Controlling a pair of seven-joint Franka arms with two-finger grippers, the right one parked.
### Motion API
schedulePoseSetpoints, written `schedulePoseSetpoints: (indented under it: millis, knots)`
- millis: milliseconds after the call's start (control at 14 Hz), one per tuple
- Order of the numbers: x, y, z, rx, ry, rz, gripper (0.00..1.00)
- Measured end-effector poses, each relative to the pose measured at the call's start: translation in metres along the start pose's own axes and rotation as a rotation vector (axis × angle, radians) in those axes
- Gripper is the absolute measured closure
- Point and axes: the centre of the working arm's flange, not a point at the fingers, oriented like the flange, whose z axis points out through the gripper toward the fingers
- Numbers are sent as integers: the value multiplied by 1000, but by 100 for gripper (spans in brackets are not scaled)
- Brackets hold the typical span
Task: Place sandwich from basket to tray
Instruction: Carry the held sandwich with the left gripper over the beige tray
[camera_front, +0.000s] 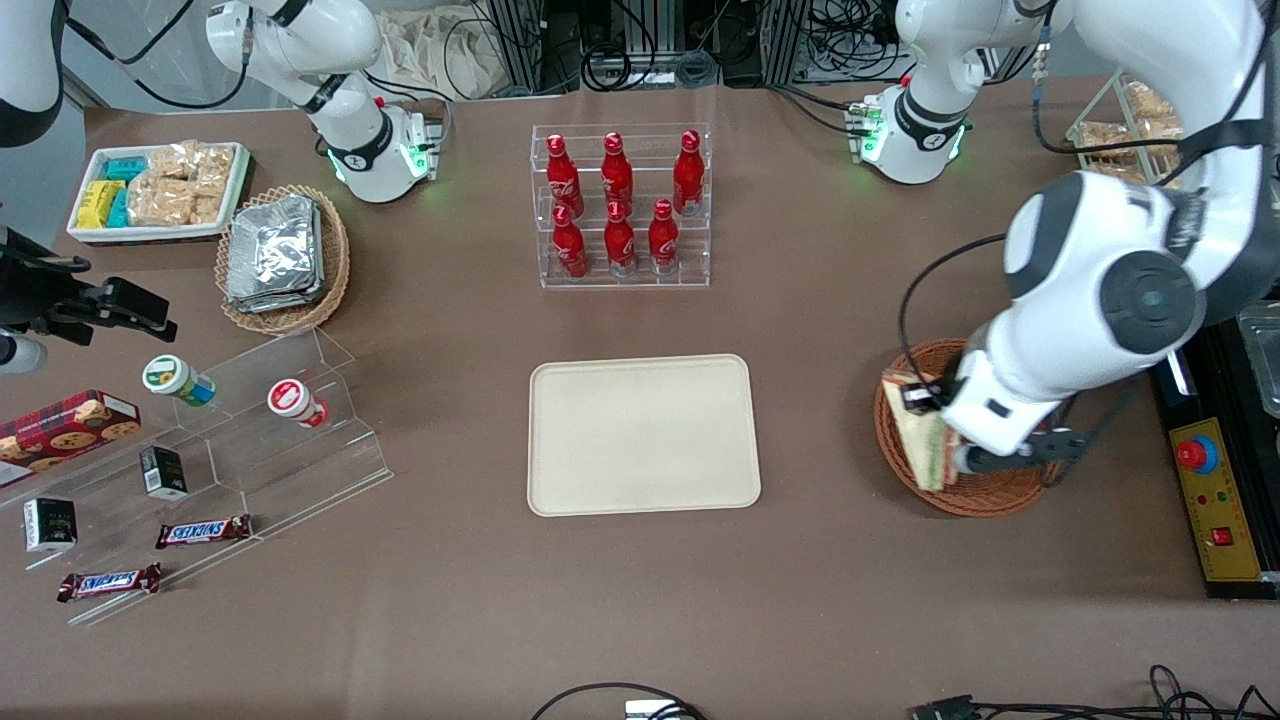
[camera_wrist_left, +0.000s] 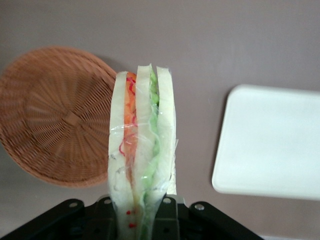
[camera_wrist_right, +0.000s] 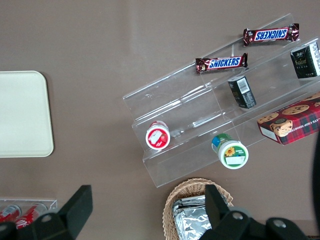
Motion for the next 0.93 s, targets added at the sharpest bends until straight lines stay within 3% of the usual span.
schedulePoseSetpoints:
  millis: [143, 357, 929]
  knots:
    - [-15, 44, 22, 25, -33, 71, 80]
    - [-21, 79, 58, 67, -54, 111, 80]
    - [-25, 158, 148, 38, -25, 54, 80]
